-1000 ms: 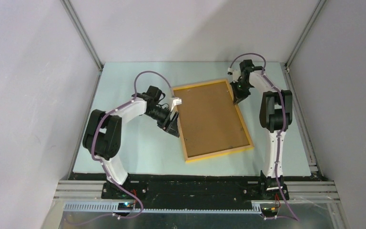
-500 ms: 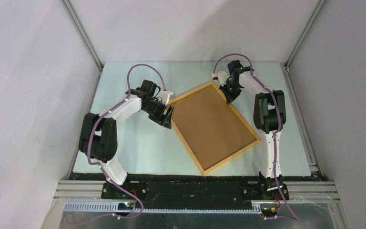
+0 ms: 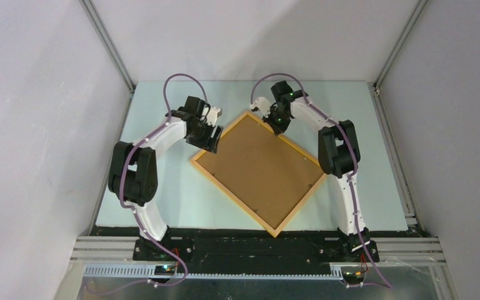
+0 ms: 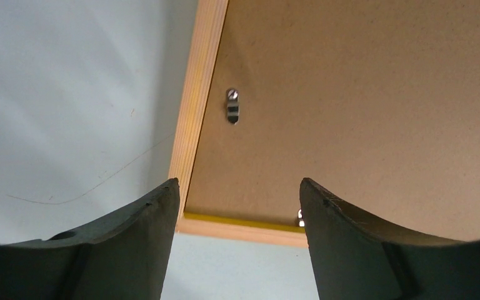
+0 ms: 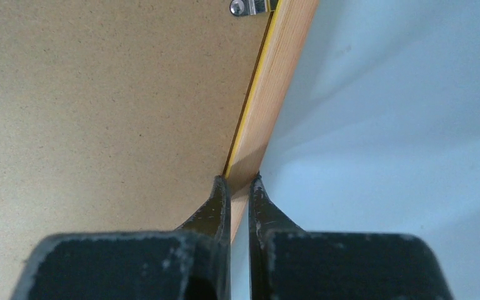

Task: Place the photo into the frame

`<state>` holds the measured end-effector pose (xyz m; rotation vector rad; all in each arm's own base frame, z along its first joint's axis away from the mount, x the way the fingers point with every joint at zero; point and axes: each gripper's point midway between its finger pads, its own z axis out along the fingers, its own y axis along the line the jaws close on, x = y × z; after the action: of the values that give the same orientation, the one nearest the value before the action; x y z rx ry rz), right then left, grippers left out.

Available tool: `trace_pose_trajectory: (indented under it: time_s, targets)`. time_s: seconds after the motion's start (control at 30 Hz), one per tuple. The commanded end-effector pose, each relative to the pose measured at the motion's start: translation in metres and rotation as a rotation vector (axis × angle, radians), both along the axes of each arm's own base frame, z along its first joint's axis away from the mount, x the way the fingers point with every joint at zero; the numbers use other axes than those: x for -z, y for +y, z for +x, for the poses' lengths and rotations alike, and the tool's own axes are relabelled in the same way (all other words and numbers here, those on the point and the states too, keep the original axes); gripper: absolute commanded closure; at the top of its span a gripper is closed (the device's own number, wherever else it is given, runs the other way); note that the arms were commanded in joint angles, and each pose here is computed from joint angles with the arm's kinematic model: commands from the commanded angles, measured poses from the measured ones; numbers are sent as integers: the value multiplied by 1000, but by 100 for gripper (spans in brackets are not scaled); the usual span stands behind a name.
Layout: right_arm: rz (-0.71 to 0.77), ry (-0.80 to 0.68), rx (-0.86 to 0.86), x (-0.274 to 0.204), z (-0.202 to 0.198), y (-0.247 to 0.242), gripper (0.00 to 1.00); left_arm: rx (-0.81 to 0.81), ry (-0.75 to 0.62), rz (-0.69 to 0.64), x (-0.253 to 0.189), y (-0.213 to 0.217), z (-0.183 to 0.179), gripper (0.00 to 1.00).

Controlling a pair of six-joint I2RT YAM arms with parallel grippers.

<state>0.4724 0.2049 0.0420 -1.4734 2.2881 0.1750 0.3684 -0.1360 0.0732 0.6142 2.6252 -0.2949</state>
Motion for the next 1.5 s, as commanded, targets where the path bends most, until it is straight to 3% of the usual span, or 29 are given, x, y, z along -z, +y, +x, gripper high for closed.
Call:
trace_pose_trajectory:
  time_s: [0.0, 0.33, 0.4, 0.47, 0.53, 0.8, 1.1, 1.47]
  targets:
    - [28, 30, -129, 3, -13, 28, 100, -13, -16, 50, 5, 10, 2, 25]
    - [51, 9, -136, 11, -2, 65, 98, -70, -29, 139, 6, 37, -7, 25]
    - [75, 7, -72, 7, 4, 69, 84, -80, -35, 143, 4, 42, -11, 25]
    - [107, -4, -11, 0, 9, 69, 60, -90, -46, 142, -1, 47, -13, 25]
    - [151, -26, 48, -17, 13, 66, 46, -101, -59, 140, -6, 52, -15, 25]
    - [334, -23, 394, -74, 11, 22, 19, -148, -55, 76, -10, 61, -8, 24]
    - [385, 30, 580, -97, -55, -47, 14, -143, 6, -37, 2, 37, 18, 24]
    - [371, 241, 701, -52, -156, -121, 15, -150, 78, -139, 18, 14, 39, 25]
